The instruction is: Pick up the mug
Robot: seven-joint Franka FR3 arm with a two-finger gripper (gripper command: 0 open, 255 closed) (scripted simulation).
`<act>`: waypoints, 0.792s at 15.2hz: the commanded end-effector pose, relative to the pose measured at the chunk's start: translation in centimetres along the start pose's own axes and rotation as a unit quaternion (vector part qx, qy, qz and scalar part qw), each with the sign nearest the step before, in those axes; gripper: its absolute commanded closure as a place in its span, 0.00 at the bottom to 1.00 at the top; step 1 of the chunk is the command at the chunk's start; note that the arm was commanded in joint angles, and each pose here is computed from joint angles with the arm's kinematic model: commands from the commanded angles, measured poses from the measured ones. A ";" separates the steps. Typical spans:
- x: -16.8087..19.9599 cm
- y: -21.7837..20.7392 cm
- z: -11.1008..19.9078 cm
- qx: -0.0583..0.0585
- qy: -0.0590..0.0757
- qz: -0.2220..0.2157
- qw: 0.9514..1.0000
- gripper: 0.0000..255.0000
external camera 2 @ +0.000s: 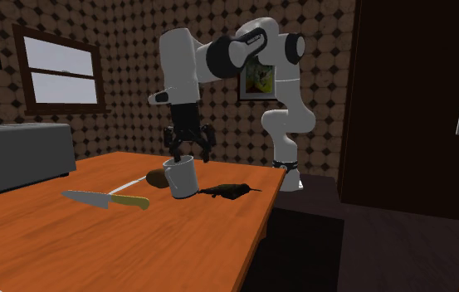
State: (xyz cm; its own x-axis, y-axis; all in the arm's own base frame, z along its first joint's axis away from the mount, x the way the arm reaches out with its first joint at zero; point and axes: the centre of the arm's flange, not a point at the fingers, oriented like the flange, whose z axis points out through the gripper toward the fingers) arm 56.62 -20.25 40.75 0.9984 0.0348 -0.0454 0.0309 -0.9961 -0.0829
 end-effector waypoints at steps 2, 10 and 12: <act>0.1 0.2 1.6 0.000 0.000 0.000 1.000 0.00; 0.0 0.3 2.4 0.000 0.000 0.000 1.000 1.00; 0.0 0.3 2.4 0.000 0.000 0.000 1.000 1.00</act>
State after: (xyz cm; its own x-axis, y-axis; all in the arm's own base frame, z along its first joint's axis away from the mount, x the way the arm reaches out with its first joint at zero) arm 56.54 -20.30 38.34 0.9984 0.0347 -0.0449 0.0309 -0.9961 -0.0829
